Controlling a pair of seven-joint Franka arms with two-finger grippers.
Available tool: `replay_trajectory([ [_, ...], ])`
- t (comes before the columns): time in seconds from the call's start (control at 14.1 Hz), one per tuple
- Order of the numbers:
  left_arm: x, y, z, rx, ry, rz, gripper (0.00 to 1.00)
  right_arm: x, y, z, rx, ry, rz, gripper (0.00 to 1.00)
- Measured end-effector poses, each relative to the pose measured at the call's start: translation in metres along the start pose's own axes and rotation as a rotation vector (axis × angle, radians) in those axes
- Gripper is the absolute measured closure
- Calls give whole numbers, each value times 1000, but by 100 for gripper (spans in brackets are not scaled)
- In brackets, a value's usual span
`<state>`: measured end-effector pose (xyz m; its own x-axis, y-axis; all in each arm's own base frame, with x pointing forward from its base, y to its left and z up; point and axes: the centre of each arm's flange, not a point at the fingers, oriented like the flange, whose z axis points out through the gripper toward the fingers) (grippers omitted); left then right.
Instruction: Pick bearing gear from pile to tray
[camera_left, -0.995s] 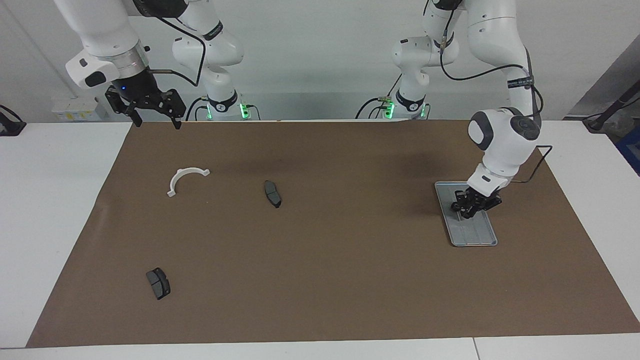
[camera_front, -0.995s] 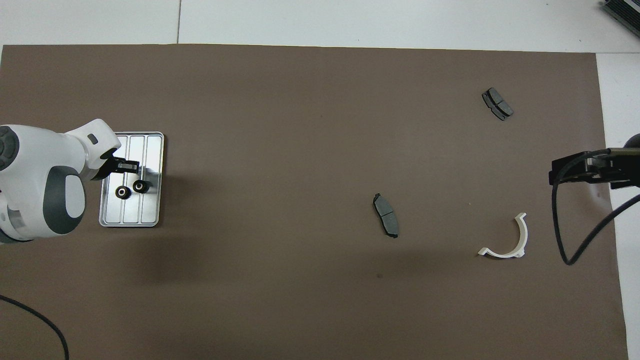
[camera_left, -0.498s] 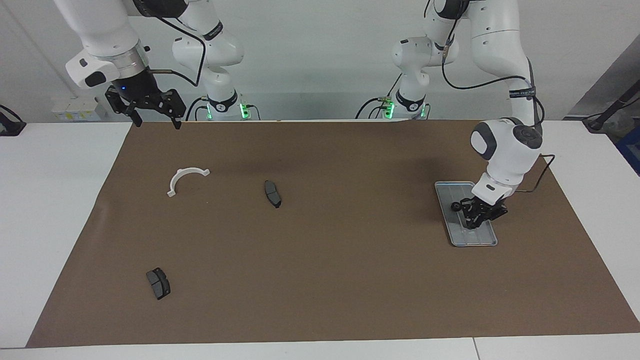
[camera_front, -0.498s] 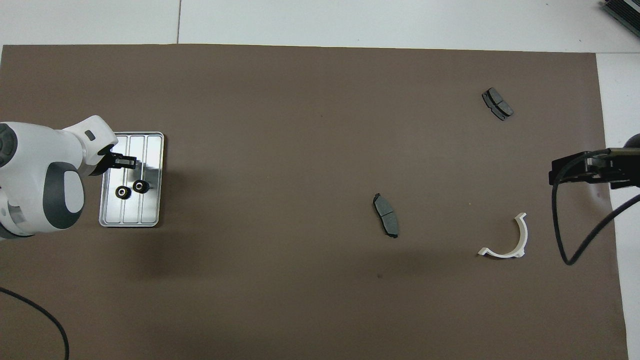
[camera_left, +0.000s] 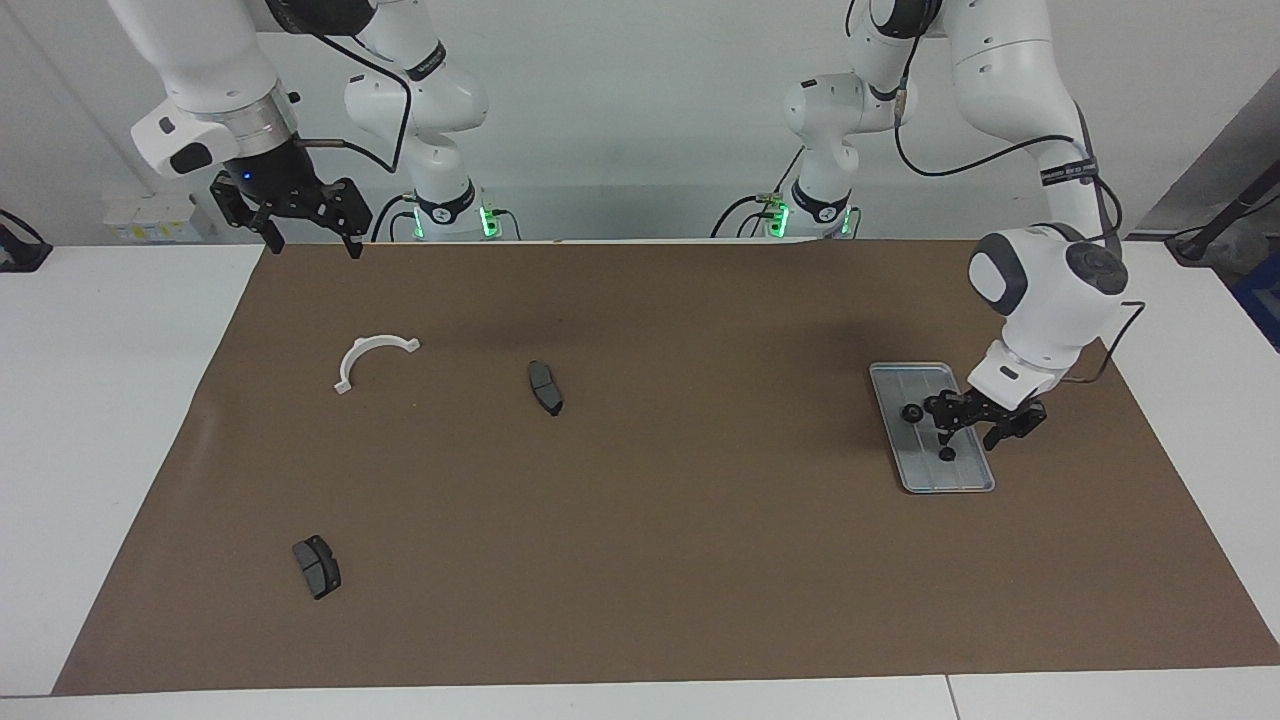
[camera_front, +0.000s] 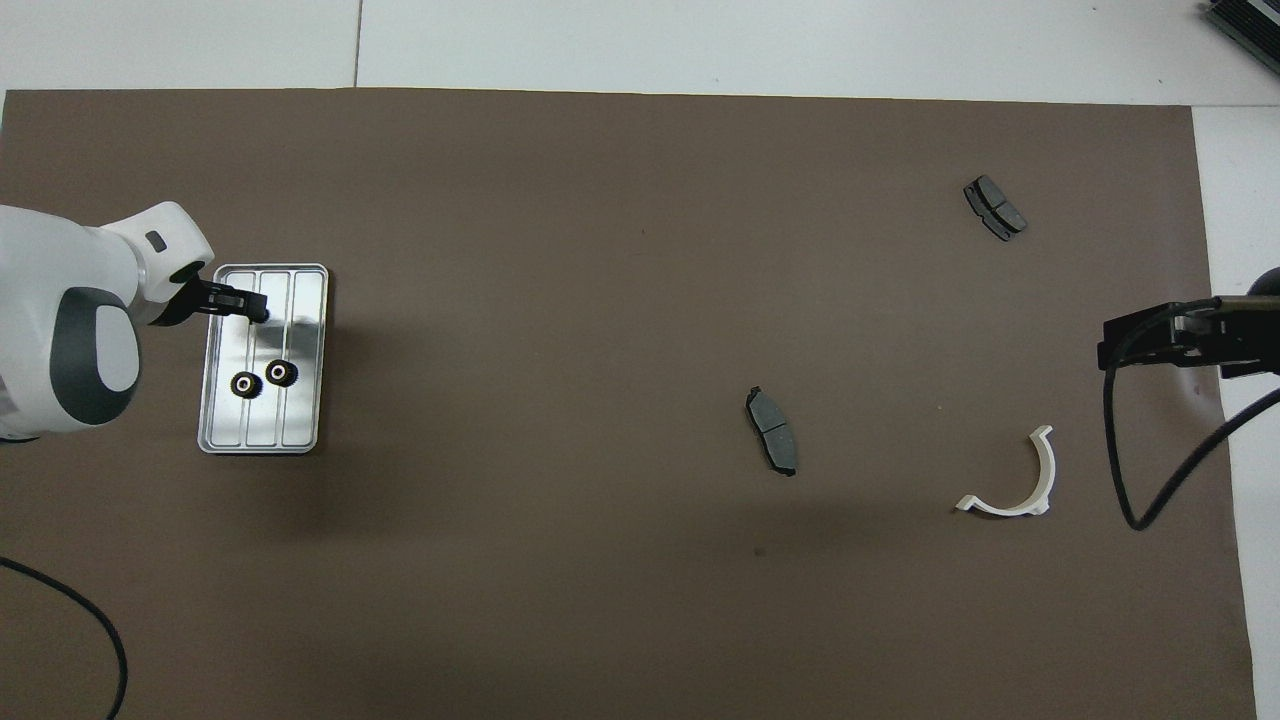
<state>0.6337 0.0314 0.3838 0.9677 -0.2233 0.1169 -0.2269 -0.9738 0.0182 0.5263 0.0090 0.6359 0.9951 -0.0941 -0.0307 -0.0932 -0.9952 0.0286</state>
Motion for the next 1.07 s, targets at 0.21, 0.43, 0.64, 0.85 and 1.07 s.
replay_trajectory([
  [0.21, 5, -3, -61, -10, -20, -2, 0, 0, 0, 0, 0, 0, 0, 0],
  [0.43, -11, -7, -93, -23, -59, -16, 0, 0, 0, 0, 0, 0, 0, 0],
  [0.64, -21, -3, -118, -27, -71, -37, 0, 0, -1, 0, 0, 4, -2, 0],
  [0.85, -30, 1, -146, -16, -70, -59, 0, 3, -2, 0, 2, 19, -3, 0],
  [1.07, -31, 9, -174, 29, -96, -25, 0, 6, -5, 2, 3, 28, -9, 0],
])
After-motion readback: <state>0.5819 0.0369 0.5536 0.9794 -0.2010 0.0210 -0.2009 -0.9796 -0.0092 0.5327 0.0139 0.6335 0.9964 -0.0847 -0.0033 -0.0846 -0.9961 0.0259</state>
